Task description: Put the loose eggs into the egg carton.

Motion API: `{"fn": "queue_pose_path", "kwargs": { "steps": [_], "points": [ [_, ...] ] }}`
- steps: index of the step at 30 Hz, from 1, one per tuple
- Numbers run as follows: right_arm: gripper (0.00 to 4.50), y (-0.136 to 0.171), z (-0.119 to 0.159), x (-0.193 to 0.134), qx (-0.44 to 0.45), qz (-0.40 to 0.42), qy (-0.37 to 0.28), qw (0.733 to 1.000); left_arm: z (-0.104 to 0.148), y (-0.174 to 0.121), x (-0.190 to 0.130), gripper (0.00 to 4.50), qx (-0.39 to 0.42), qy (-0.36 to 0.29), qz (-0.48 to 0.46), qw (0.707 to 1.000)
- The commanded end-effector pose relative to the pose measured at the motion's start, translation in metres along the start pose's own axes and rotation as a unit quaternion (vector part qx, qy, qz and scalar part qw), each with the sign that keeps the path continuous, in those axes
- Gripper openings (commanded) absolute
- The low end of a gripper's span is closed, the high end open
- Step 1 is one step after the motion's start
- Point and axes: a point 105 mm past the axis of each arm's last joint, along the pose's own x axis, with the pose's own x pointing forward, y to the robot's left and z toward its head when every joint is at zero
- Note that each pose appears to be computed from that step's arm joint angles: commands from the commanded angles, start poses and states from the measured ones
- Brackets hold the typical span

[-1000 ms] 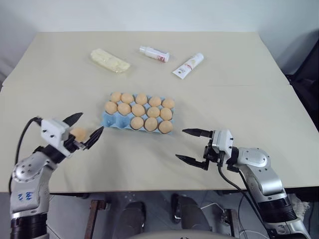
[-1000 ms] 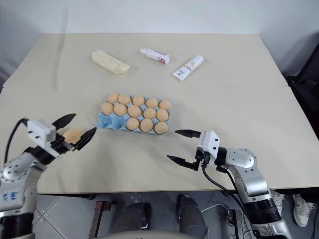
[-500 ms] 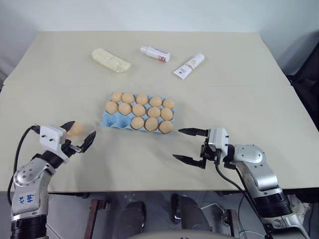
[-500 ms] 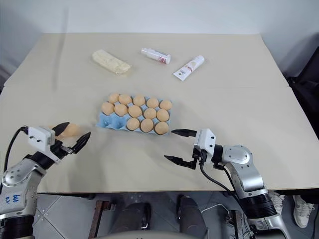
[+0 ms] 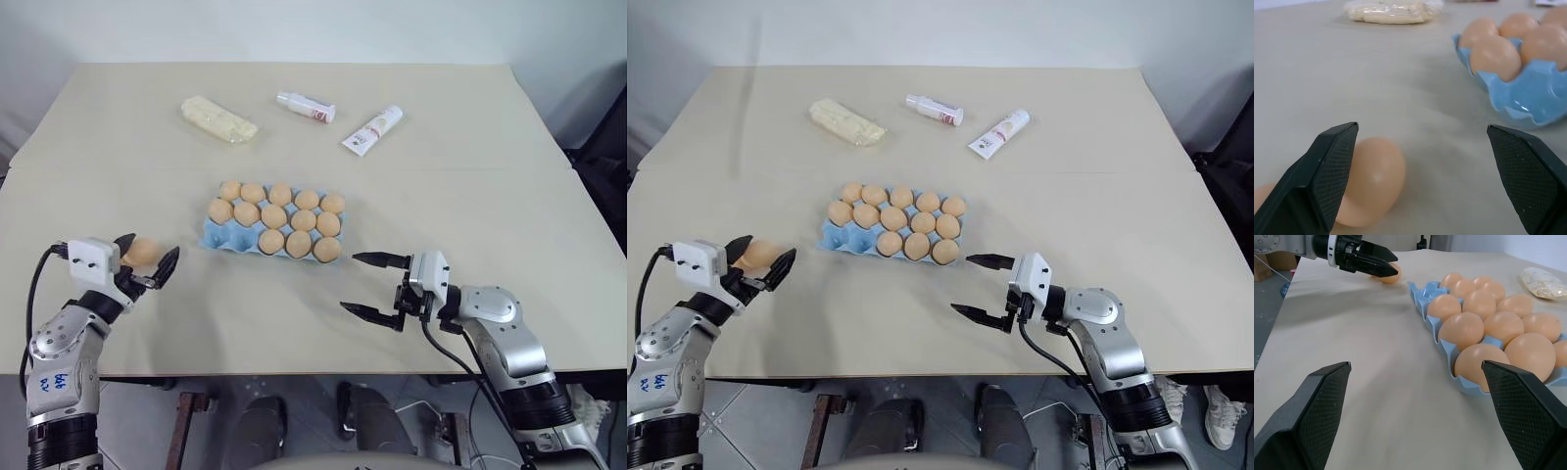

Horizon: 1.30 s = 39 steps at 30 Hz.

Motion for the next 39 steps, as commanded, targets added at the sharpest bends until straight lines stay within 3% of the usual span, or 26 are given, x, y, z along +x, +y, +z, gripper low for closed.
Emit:
{"fn": "queue_pose_path", "kwargs": {
  "steps": [1,16,24,27,33,36,39],
  "points": [
    [4.50,0.001,0.010,0.001,-0.016,0.001,-0.016,1.000,0.008,0.009,0.000,4.47,-0.018,-0.016,0.020,0.999],
    [4.50,0.000,0.008,0.000,-0.016,-0.003,-0.016,1.000,0.009,0.007,0.018,4.47,0.007,0.000,0.028,1.000],
    [4.50,-0.001,0.007,0.001,-0.016,-0.007,-0.018,1.000,-0.005,0.001,0.023,4.47,0.019,0.045,0.012,0.999],
    [4.50,-0.002,0.007,0.002,-0.017,-0.008,-0.019,1.000,-0.007,-0.003,0.025,3.88,0.014,0.049,0.003,0.999],
    [4.50,-0.002,0.007,0.001,-0.019,-0.012,-0.018,1.000,0.002,-0.006,0.024,1.92,0.007,0.020,-0.007,1.000],
    [4.50,-0.002,0.006,0.000,-0.019,-0.014,-0.016,1.000,0.034,-0.022,0.025,1.78,0.005,-0.059,-0.056,0.997],
    [4.50,-0.002,0.006,-0.001,-0.019,-0.016,-0.015,1.000,0.051,-0.046,0.030,1.78,0.025,-0.082,-0.117,0.989]
  ]
}}
